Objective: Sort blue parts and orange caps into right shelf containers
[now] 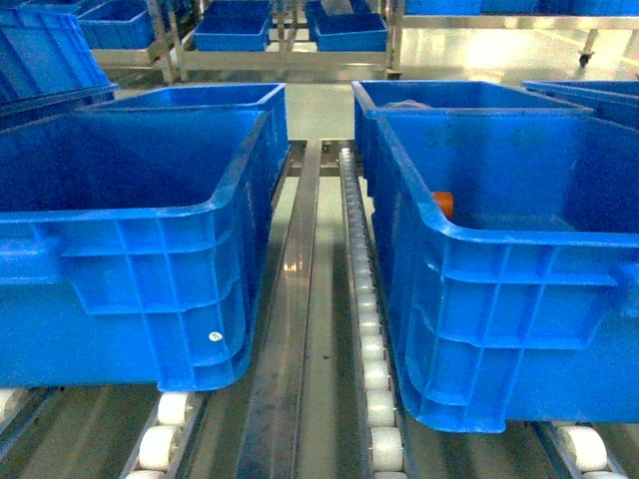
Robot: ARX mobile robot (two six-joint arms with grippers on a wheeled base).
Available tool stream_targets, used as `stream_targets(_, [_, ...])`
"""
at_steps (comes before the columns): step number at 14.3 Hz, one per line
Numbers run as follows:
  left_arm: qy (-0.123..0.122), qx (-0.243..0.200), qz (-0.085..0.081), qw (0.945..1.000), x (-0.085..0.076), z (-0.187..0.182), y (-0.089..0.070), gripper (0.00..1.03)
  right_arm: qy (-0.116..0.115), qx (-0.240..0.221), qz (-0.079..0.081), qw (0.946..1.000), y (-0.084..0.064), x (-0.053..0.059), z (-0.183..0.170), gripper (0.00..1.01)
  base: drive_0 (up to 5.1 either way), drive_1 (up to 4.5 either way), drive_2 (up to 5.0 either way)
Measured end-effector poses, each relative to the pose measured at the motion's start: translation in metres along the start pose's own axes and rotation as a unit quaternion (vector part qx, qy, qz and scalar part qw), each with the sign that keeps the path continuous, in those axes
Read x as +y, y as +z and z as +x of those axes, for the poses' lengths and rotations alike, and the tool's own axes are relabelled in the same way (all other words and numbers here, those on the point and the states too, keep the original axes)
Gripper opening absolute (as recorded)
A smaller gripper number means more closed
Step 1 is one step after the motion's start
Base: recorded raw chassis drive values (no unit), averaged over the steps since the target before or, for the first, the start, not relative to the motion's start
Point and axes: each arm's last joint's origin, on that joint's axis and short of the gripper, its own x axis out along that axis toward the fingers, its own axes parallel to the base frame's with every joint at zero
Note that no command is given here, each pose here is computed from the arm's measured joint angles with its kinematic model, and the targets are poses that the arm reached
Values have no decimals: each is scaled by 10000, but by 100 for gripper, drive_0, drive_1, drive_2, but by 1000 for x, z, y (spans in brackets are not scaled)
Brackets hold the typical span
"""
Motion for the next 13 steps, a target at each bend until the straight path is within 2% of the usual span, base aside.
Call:
stream_targets(1, [-1,-296,0,9996,0,-3,5,2,-8,-202,0,9998,5,0,-1,2,0,0,0])
stream_targets(2, [6,-198,2,9998,0,-3,3,2,2,-38,0,10000,1,0,-1,2,0,0,0])
stream_targets(4, [0,-221,6,9998,0,-3,3,2,-3,-74,6,10000,1,0,-1,2,0,0,0])
stream_targets(5, [0,-208,6,9998,0,-3,3,19,-3,-93,8,10000,2,0,-1,21,0,0,0])
stream_targets(6, [0,-210,6,9998,0,-3,3,58,-3,-92,8,10000,2,0,-1,61,0,0,0])
stream_targets(8, [1,-208,8,9998,0,-3,3,85,-3,-92,8,10000,2,0,-1,89,0,0,0])
stream_targets(9, [1,-208,8,9998,0,-3,3,95,-3,-92,11,10000,2,0,-1,99,0,0,0])
stream_targets(10, [1,-210,15,9998,0,-3,3,100,-3,-92,11,10000,2,0,-1,99,0,0,0])
stream_targets(13, [1,-210,15,9998,0,-3,3,98,-3,-92,11,10000,2,0,-1,98,0,0,0])
